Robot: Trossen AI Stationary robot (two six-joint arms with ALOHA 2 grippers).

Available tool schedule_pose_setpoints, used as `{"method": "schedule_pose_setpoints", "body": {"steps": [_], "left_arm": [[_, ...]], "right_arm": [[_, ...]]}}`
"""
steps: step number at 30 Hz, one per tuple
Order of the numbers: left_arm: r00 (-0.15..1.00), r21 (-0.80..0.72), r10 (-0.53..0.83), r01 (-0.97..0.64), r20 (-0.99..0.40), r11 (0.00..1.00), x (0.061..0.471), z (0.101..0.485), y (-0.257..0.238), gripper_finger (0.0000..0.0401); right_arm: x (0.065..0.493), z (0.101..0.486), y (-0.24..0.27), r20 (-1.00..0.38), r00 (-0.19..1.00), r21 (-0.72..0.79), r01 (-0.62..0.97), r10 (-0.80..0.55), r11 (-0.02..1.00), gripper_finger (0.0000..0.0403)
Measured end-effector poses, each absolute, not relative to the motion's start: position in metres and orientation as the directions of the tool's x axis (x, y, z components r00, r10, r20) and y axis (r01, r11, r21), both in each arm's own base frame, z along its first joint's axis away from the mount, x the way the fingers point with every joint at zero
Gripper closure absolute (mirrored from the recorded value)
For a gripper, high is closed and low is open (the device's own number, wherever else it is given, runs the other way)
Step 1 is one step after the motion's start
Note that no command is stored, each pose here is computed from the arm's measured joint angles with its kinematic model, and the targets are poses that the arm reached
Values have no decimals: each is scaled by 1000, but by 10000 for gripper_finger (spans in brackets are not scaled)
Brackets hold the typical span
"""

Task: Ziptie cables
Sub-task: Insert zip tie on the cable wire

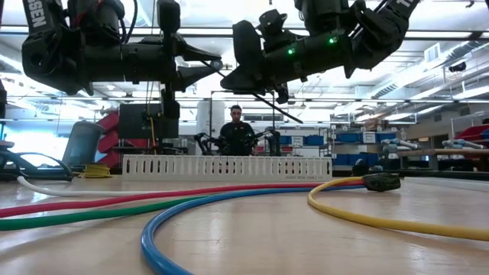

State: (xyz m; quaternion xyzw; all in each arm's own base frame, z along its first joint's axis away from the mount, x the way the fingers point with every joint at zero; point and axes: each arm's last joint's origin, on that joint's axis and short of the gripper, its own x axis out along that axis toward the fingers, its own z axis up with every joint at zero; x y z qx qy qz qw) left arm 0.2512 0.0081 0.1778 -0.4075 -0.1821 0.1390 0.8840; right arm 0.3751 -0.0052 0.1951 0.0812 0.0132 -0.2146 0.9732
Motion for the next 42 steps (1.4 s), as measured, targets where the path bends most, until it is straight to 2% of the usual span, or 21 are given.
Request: {"method": "schedule_pose_setpoints", "body": {"steps": [8, 17, 22, 42], "left_arm": [[899, -766, 395, -115, 190, 632, 252, 176, 8, 341], [897, -635, 381, -162, 224, 755, 251, 179, 8, 341], [892, -622, 381, -158, 243, 767, 251, 181, 8, 341], [891, -597, 364, -143, 269, 790, 250, 184, 7, 341]], "right_arm": [[375, 195, -4, -60, 894, 151, 448, -444, 881, 403], [372, 201, 14, -41, 891, 97, 454, -452, 886, 402], [369, 208, 18, -26, 883, 61, 469, -468, 881, 402], [371, 212, 21, 5, 940, 140, 336, -340, 932, 403]]}}
